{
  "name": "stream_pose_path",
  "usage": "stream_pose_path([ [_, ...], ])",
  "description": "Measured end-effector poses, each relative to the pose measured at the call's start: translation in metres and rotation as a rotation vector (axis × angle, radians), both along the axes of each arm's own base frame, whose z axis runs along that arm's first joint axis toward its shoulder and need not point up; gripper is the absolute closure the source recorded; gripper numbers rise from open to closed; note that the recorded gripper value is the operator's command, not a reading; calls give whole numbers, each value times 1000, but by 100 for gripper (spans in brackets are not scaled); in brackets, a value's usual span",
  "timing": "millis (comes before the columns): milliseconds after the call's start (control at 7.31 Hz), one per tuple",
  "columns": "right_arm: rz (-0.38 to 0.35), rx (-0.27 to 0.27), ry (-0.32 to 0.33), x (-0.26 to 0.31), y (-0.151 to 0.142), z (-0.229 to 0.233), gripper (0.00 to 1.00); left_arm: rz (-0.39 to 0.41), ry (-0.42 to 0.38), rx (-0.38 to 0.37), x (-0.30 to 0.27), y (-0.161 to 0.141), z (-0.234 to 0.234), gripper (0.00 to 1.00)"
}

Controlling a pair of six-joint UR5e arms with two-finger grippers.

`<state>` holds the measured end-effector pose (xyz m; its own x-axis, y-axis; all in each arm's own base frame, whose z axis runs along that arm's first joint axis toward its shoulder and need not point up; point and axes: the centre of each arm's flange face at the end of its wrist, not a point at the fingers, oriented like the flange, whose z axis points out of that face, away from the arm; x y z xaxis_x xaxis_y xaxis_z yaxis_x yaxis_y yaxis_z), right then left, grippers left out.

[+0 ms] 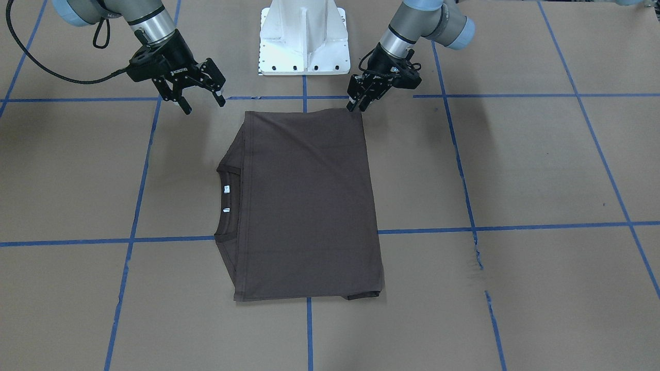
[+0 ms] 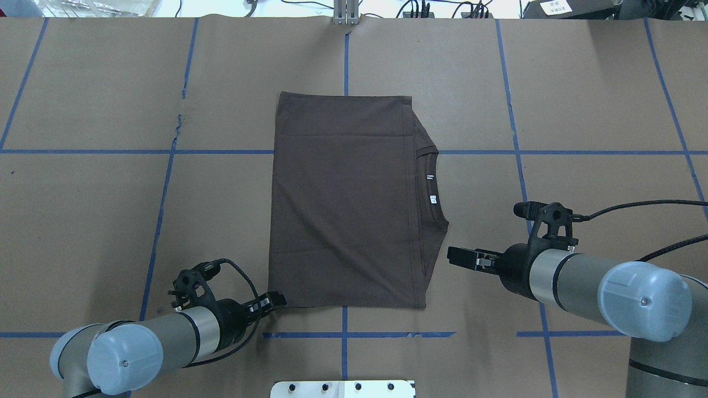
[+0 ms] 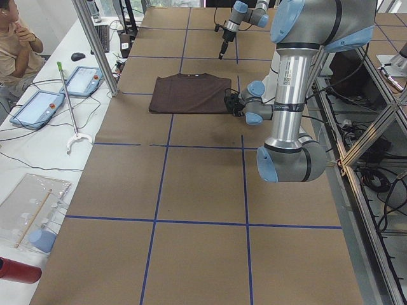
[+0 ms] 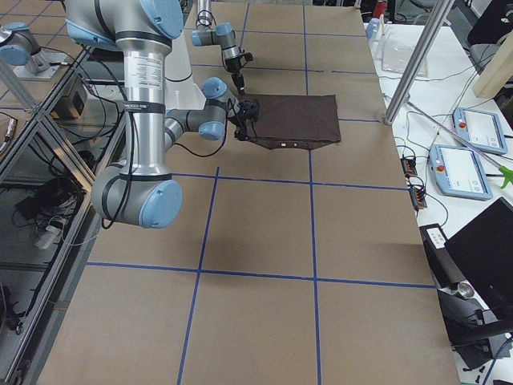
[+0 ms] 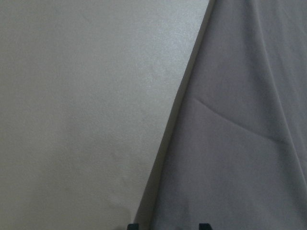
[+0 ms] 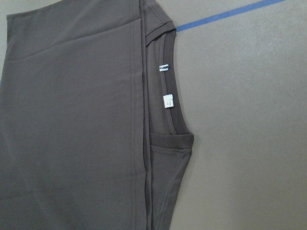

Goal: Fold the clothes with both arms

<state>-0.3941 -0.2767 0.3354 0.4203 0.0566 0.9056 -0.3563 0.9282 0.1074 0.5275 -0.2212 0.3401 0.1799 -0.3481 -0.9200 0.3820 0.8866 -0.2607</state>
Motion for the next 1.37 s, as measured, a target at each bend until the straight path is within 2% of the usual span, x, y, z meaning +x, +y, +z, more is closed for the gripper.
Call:
stream_pose_path([
  [547,0,0,0,-1,0,0,0,6,-1,1,3,2,0,48],
  [684,0,0,-1,-1,0,0,0,6,0,1,8,2,-1,52],
  [821,0,0,-1,-1,0,-1,0,5,3,1,13,1,-4,79],
  [958,-1,1,-2,-1,0,-1,0,5,6,1,17,0,-7,100],
  [1368,0,1,-2,-1,0,-1,0,6,13,8,13,-1,-11,100],
])
